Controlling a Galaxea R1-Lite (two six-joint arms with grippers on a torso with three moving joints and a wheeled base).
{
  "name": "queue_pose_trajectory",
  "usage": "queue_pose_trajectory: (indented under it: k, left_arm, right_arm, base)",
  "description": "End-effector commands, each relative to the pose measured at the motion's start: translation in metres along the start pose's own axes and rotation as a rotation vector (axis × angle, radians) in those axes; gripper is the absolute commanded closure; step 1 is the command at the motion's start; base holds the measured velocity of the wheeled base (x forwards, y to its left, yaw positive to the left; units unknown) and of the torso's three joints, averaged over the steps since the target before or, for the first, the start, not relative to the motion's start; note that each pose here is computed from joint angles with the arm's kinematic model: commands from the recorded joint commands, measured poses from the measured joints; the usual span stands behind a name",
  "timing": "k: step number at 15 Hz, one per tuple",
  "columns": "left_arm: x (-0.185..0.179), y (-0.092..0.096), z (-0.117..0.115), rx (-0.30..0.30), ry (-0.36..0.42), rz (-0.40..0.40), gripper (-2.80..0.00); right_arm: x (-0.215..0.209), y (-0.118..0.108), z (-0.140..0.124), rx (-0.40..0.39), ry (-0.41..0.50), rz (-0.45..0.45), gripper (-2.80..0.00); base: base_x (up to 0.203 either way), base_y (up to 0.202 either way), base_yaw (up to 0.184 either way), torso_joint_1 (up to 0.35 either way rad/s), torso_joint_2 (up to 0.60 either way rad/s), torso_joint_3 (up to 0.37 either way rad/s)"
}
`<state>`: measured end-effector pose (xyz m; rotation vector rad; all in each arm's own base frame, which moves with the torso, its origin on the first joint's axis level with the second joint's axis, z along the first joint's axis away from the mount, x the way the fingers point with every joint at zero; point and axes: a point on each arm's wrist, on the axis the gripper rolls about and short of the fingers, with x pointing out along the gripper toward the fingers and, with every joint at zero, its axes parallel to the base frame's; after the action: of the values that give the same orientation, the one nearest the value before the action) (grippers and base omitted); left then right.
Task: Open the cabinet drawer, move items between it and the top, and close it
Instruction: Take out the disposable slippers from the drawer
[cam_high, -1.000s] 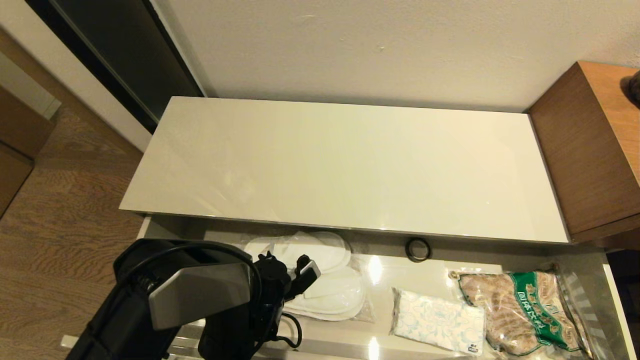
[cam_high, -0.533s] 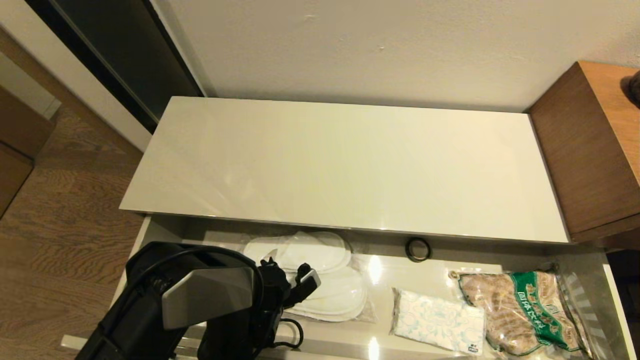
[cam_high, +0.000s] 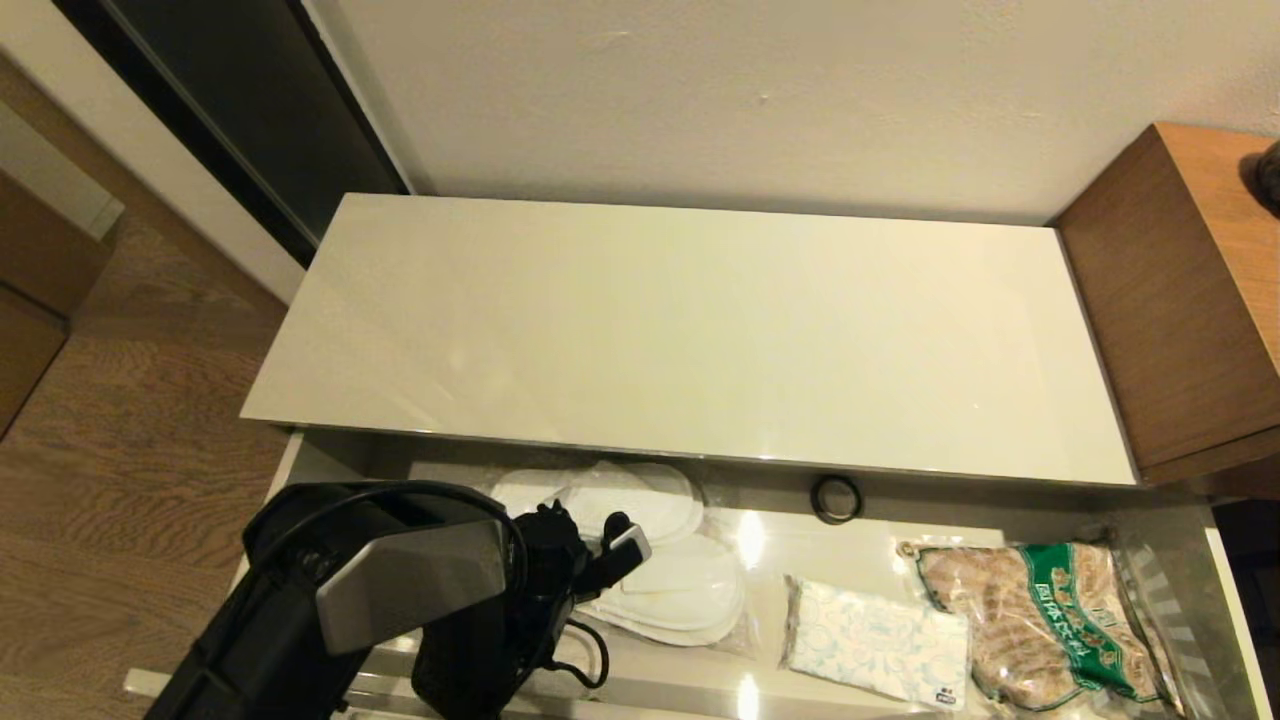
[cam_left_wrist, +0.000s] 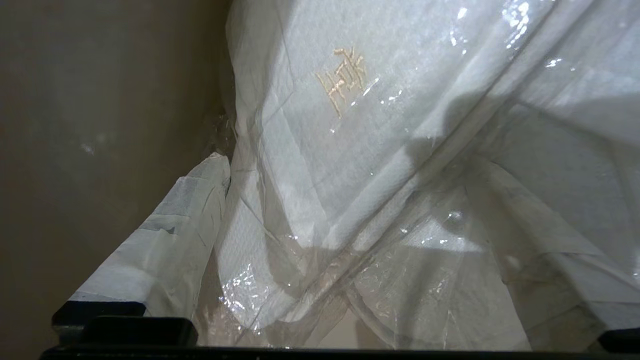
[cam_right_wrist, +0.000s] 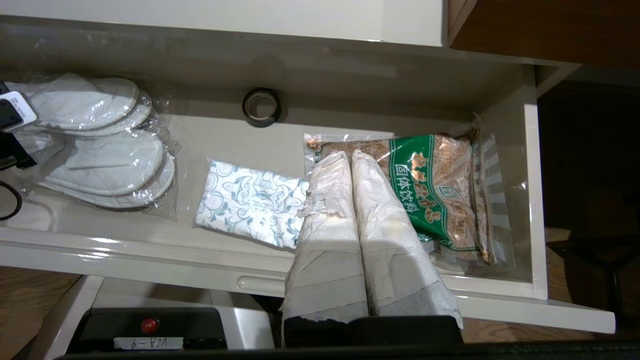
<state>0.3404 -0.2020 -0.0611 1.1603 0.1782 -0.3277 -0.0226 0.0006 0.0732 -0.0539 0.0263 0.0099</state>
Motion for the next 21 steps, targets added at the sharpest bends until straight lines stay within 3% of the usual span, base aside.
queue_pose_trajectory:
  k: [1,3,4,12,17,21]
  left_arm:
    - [0.002,0.002,-0.001,0.003,0.006,0.005,-2.8]
    - [0.0,0.003,-0.001,0.01,0.005,-0.015,-2.8]
    - [0.0,0.004,-0.001,0.011,0.001,-0.021,0.0]
    - [-0.005,0.007,-0.001,0.003,0.003,-0.016,0.0]
    - [-0.029,0.029,0.008,-0.027,-0.019,0.001,0.0]
    - [-0.07,0.047,0.021,-0.07,-0.062,-0.014,0.0]
  right_arm:
    - [0.0,0.0,0.0,-0.001,0.001,0.0,0.0]
    - [0.0,0.0,0.0,-0.001,0.001,0.0,0.0]
    - [0.0,0.0,0.0,-0.001,0.001,0.001,0.0]
    - [0.0,0.0,0.0,-0.001,0.001,0.0,0.0]
    - [0.0,0.0,0.0,-0.001,0.001,0.0,0.0]
    - [0.0,0.0,0.0,-0.001,0.001,0.0,0.0]
  base:
    - [0.0,0.0,0.0,0.0,0.0,0.0]
    - [0.0,0.0,0.0,0.0,0.0,0.0]
    - [0.0,0.0,0.0,0.0,0.0,0.0]
    - [0.0,0.0,0.0,0.0,0.0,0.0]
    - [0.0,0.0,0.0,0.0,0.0,0.0]
    - [0.0,0.0,0.0,0.0,0.0,0.0]
